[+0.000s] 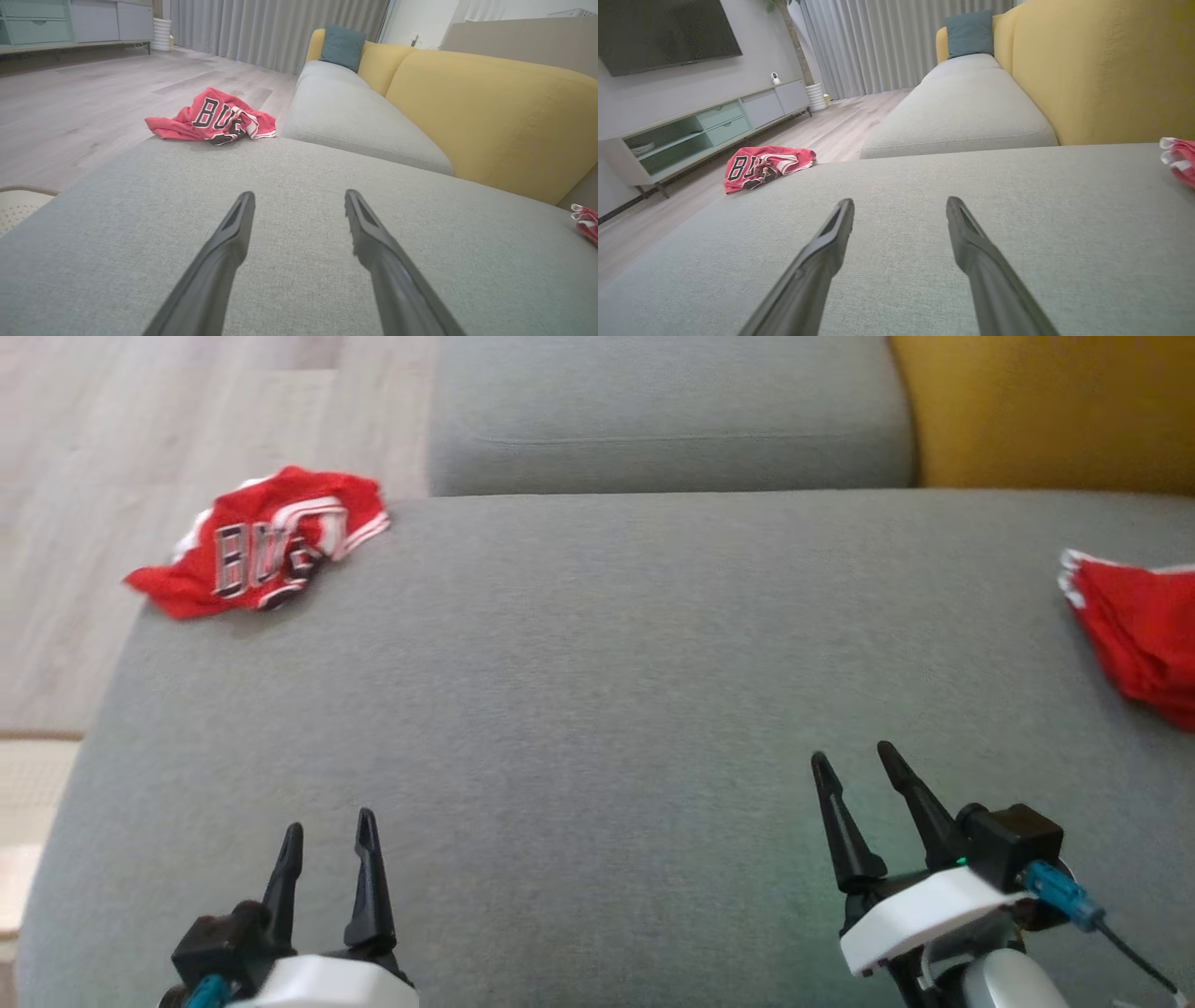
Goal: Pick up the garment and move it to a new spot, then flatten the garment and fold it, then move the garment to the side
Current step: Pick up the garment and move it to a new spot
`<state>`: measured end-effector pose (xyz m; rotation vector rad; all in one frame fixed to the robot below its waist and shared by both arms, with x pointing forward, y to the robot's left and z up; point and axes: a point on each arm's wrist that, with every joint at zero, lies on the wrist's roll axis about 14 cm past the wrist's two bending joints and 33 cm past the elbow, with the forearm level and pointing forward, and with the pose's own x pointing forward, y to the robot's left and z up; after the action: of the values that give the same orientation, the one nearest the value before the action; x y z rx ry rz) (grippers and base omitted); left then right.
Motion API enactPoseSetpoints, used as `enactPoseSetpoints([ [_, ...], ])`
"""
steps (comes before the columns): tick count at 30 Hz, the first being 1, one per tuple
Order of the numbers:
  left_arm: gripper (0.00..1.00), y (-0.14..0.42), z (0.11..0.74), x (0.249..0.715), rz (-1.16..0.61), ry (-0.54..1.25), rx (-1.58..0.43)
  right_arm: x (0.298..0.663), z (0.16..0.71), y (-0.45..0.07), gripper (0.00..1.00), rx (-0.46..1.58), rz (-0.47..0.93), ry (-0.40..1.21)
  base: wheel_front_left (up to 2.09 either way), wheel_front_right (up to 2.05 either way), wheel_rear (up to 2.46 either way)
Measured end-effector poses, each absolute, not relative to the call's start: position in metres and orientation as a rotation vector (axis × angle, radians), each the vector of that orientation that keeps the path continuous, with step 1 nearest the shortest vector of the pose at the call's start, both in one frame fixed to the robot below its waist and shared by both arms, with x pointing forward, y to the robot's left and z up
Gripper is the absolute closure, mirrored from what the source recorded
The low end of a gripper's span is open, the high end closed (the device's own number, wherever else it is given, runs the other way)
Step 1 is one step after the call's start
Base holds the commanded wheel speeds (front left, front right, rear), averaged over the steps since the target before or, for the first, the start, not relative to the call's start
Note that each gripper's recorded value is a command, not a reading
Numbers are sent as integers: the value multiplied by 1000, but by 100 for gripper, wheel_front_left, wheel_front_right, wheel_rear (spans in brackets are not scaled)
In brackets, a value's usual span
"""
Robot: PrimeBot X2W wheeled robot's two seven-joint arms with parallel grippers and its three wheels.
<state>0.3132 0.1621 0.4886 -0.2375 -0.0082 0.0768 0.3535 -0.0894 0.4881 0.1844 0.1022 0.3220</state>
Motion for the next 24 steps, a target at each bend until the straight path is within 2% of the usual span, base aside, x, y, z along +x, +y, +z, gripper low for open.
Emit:
enactPoseSetpoints([
  [13,0,213,500,267,270,-76,-220,352,490,-16,0,168,552,121,0,0,0],
  [24,0,257,490,204,484,-84,-225,339,494,56,0,152,778,133,0,0,0],
])
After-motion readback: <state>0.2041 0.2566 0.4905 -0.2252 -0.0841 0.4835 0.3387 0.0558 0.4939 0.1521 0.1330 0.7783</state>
